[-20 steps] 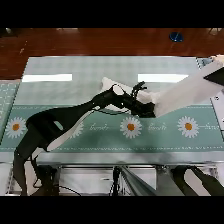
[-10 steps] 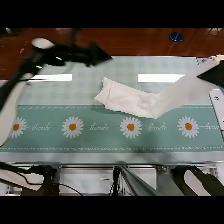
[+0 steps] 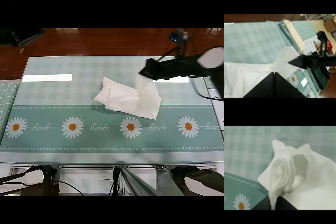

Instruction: Fold the shirts.

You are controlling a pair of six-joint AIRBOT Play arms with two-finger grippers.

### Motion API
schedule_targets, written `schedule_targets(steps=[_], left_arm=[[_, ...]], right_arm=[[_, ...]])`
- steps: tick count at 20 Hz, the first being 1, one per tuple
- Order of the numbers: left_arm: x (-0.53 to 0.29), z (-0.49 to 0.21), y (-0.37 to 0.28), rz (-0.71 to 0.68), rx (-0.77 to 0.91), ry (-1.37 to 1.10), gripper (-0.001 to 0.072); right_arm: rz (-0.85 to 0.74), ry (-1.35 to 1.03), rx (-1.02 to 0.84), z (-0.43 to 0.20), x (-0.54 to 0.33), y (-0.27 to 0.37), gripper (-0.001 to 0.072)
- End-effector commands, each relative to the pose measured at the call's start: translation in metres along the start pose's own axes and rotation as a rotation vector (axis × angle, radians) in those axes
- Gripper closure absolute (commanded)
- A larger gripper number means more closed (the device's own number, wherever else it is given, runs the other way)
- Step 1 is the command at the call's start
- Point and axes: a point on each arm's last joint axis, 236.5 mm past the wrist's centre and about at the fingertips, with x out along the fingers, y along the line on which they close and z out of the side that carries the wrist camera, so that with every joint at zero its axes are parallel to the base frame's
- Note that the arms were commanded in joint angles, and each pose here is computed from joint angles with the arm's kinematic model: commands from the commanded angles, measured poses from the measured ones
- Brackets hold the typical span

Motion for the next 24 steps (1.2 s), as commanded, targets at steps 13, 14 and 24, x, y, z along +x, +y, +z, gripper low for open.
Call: schedule_targets(steps=[13, 14, 24], left_arm=[[0.041, -0.08, 0.017, 0.102, 0.063, 0.324, 0.0667], [0.04, -0.084, 0.029, 0.137, 0.062, 0.343, 0.0667], [0.013, -0.142, 0.152, 0.502, -0.076, 0.611, 0.0362]], right_arm=[[0.164, -0.044, -0.011, 0.013, 0.022, 0.028, 0.0173], [0.095, -0.028, -0.054, 0.014, -0.004, 0.006, 0.0172], [-0.381, 0.19, 0.379, -0.101, -0.131, -0.235, 0.011]])
